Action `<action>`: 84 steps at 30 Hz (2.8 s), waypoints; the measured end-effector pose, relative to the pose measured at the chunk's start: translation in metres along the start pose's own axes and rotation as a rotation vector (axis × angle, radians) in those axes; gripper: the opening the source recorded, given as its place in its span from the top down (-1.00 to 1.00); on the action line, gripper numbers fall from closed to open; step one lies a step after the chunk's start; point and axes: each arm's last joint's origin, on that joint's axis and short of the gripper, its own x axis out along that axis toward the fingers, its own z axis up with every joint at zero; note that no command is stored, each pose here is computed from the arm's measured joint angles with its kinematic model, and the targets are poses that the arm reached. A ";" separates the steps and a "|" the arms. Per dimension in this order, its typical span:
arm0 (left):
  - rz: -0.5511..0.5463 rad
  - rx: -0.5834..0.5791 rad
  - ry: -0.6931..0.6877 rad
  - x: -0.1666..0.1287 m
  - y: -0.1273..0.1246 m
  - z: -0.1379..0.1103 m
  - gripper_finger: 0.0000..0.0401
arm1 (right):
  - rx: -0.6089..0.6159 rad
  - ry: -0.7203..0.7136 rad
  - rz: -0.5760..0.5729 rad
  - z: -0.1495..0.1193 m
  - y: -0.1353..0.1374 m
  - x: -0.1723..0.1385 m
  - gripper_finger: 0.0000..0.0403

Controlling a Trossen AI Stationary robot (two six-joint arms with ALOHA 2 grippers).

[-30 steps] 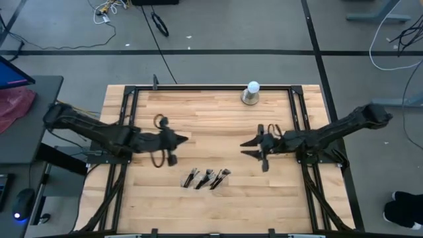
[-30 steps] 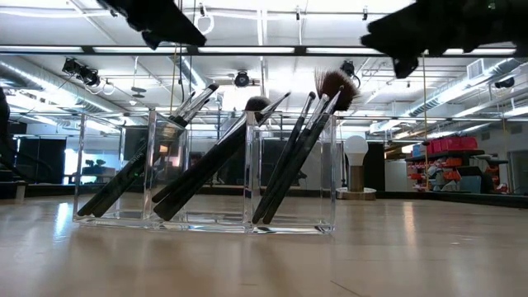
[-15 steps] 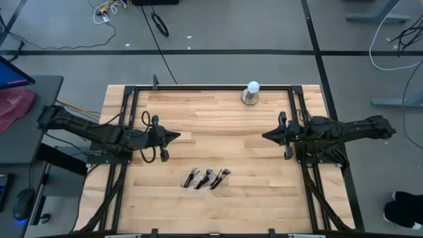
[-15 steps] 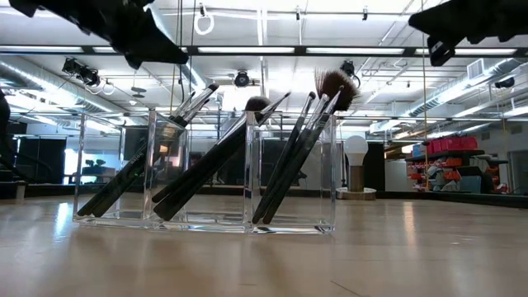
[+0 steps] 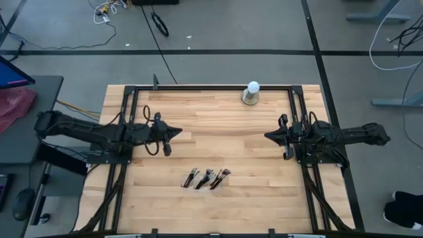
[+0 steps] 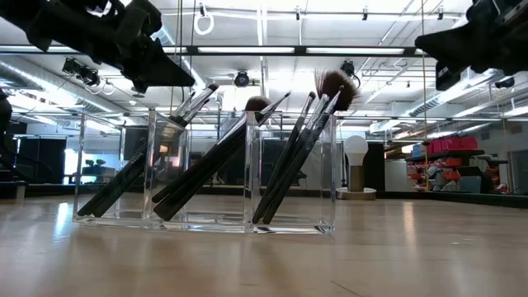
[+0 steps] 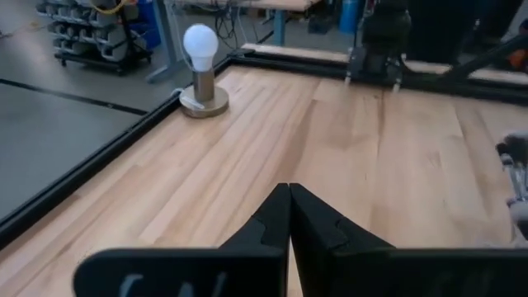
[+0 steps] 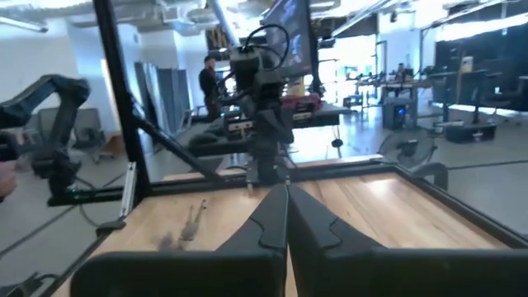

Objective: Put items in baskets/containers
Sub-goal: Return to Home Position

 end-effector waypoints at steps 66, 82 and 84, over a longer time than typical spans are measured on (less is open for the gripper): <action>-0.305 0.104 -0.260 -0.057 0.039 -0.075 0.90 | -0.003 0.179 -0.057 -0.040 -0.013 -0.009 0.90; -0.309 0.098 -0.281 -0.058 0.039 -0.074 0.87 | 0.000 0.071 -0.026 -0.031 -0.010 -0.015 0.90; -0.314 0.092 -0.307 -0.061 0.039 -0.072 0.87 | 0.001 0.038 -0.024 -0.027 -0.009 -0.015 0.90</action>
